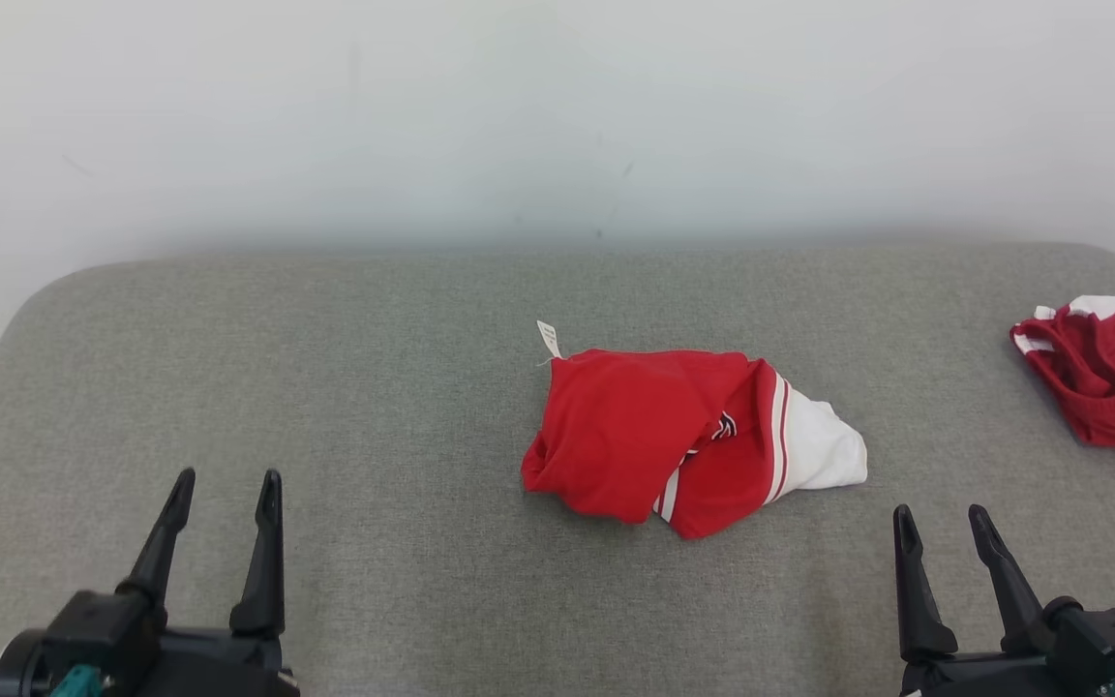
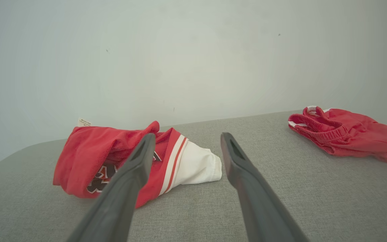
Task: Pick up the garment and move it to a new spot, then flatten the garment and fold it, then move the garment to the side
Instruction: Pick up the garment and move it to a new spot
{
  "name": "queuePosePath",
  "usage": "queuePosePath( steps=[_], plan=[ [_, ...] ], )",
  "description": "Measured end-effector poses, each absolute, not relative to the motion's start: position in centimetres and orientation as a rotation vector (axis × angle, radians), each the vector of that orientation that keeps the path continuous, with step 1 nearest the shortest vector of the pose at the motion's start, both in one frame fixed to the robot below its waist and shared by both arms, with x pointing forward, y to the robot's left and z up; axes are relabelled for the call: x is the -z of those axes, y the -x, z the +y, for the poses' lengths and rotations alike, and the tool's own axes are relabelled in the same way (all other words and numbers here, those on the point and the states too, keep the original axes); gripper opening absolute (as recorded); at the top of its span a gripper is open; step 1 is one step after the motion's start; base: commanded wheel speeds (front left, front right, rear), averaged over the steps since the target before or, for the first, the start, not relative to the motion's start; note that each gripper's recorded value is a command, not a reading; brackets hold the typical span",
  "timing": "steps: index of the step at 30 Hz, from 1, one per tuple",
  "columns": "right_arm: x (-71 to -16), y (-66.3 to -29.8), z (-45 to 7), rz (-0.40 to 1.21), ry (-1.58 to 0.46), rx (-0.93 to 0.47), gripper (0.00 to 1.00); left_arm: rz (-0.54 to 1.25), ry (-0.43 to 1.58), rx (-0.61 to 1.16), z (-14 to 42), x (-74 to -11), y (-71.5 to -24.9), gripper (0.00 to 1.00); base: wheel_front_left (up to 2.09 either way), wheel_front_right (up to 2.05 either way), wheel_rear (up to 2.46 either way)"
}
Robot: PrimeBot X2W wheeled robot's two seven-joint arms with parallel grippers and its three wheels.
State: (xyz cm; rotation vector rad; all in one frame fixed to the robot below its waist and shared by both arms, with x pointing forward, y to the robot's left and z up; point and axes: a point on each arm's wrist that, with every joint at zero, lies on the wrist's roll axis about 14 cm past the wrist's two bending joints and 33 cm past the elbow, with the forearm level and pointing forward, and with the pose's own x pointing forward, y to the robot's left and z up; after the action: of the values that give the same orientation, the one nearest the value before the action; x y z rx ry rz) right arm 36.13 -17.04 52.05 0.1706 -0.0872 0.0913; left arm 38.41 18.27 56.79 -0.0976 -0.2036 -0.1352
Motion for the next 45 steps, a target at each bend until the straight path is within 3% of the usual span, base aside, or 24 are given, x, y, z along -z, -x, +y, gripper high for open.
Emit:
queuePosePath(
  steps=[19,45],
  plan=[
    [-51.3,-35.1,-16.8,-0.065,-0.182,-0.098,1.0,-0.159,0.113,0.001,20.9,-54.1,-33.9,1.0,0.0,0.0,0.0],
    [-50.2,-35.0,-16.6,-0.026,-0.187,-0.099,1.0,-0.136,0.106,-0.028,21.7,-52.5,-33.1,1.0,0.0,0.0,0.0]
  ],
)
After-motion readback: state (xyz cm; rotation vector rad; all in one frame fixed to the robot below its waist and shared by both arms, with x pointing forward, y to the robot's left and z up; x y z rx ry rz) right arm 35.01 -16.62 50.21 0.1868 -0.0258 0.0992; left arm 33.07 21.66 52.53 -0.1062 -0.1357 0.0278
